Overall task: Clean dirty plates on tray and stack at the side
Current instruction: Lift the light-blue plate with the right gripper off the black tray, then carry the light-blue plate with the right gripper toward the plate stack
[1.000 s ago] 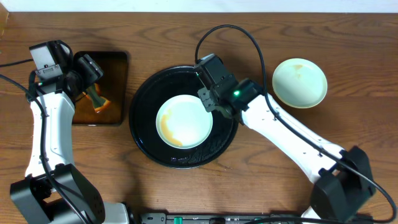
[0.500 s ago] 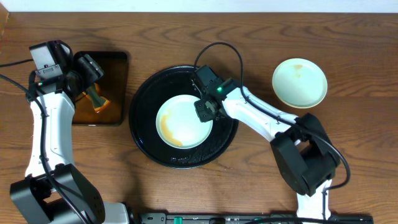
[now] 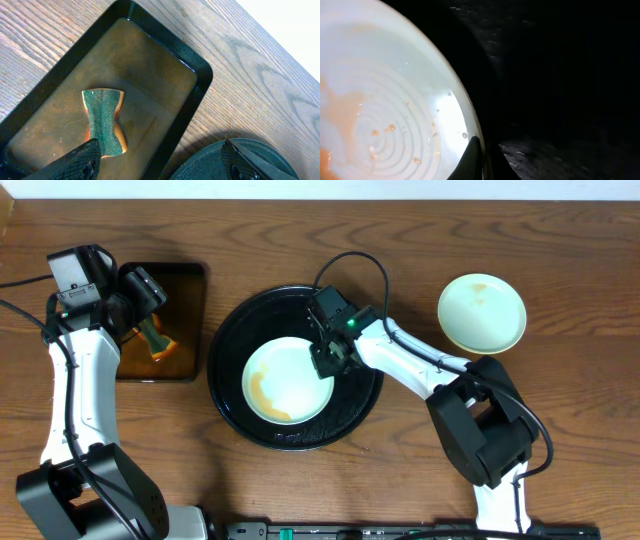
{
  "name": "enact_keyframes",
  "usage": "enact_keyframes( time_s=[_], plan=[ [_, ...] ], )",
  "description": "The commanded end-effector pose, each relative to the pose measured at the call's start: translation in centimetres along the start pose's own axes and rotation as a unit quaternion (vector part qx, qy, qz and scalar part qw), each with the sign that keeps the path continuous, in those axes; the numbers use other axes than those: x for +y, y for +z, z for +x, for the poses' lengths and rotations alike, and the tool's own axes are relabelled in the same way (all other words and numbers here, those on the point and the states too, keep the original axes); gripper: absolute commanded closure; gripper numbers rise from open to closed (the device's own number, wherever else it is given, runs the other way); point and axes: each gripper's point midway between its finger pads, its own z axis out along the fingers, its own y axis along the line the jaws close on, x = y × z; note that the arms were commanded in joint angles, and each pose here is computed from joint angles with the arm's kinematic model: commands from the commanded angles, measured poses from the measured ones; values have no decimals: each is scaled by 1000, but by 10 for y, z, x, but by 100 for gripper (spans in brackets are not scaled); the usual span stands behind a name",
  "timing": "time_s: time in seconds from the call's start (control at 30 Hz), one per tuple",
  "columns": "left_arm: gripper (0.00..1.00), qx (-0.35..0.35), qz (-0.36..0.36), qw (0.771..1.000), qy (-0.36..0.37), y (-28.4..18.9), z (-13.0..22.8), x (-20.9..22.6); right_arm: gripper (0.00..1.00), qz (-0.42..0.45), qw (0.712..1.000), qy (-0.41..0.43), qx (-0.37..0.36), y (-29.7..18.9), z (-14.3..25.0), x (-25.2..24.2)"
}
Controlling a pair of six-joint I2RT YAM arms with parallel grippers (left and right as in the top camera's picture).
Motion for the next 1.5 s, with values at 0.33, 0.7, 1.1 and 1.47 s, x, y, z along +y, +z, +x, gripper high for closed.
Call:
enact_keyframes(
  time_s=[0.33, 0.7, 1.1, 1.47],
  plan=[
    [22, 1, 1, 1000, 1, 0, -1, 0, 99, -232, 971, 21, -49, -72, -42, 33],
    [22, 1, 1, 1000, 1, 0, -1, 0, 99, -36, 991, 39, -123, -93, -61, -44],
    [22, 1, 1, 1000, 1, 0, -1, 0, 99, 233, 932, -39, -275, -213, -73, -62],
    [22, 1, 1, 1000, 1, 0, -1, 1, 99, 397, 829, -193, -342, -257, -85, -2]
  ],
)
